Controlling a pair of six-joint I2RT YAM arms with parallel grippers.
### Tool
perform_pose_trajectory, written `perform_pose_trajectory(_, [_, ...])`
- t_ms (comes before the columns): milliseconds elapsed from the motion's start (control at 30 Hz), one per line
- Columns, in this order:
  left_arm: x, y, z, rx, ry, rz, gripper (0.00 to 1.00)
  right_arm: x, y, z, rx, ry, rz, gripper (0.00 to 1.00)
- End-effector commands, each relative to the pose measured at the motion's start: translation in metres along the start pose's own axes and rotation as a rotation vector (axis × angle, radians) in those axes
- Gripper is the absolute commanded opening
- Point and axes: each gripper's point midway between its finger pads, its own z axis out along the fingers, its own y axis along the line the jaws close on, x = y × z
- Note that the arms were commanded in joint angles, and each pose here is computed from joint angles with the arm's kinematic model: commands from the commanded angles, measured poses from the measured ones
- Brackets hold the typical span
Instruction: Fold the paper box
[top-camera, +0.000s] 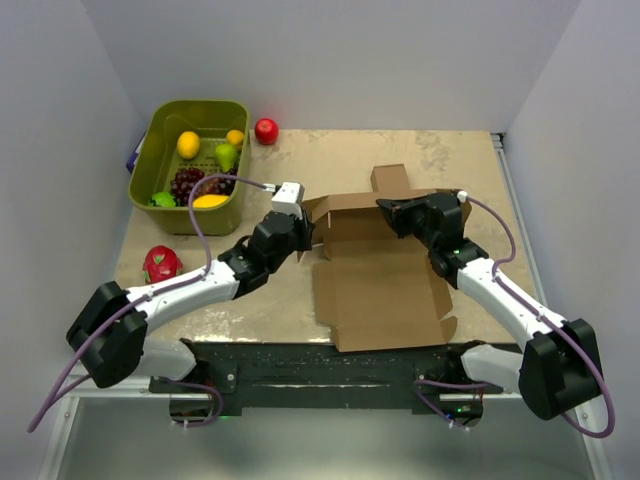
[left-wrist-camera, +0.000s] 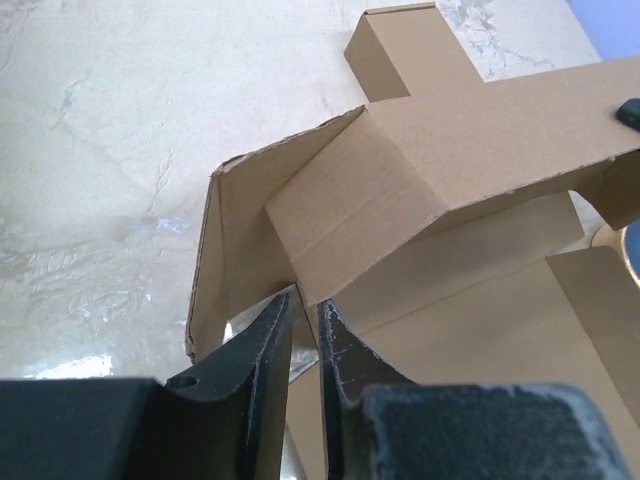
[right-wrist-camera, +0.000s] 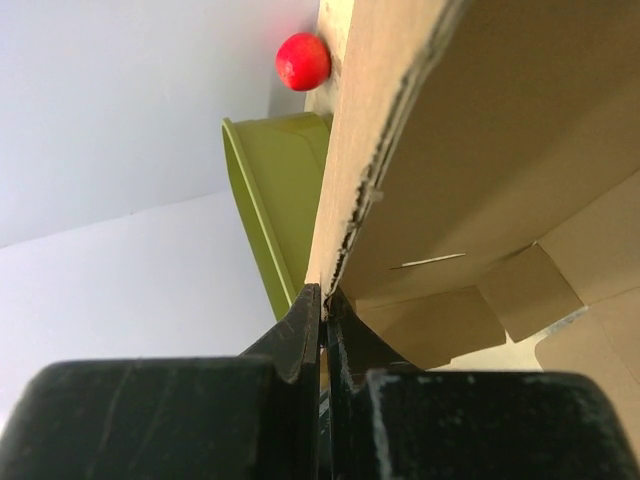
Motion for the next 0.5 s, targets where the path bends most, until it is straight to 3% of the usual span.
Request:
perform_pose_trajectory(0, [-0.016,0.007,-0.008,0.005,-0.098,0.006,0.23,-0.004,-0.002,0.001,-0.001,-0.014,-0.029,0.0])
perform_pose_trajectory(467, [-0.009,0.034,-0.003,-0.112,-0.073,0.021,0.21,-0.004,-0.002,-0.002,-0.001,-0.017,-0.032,0.0])
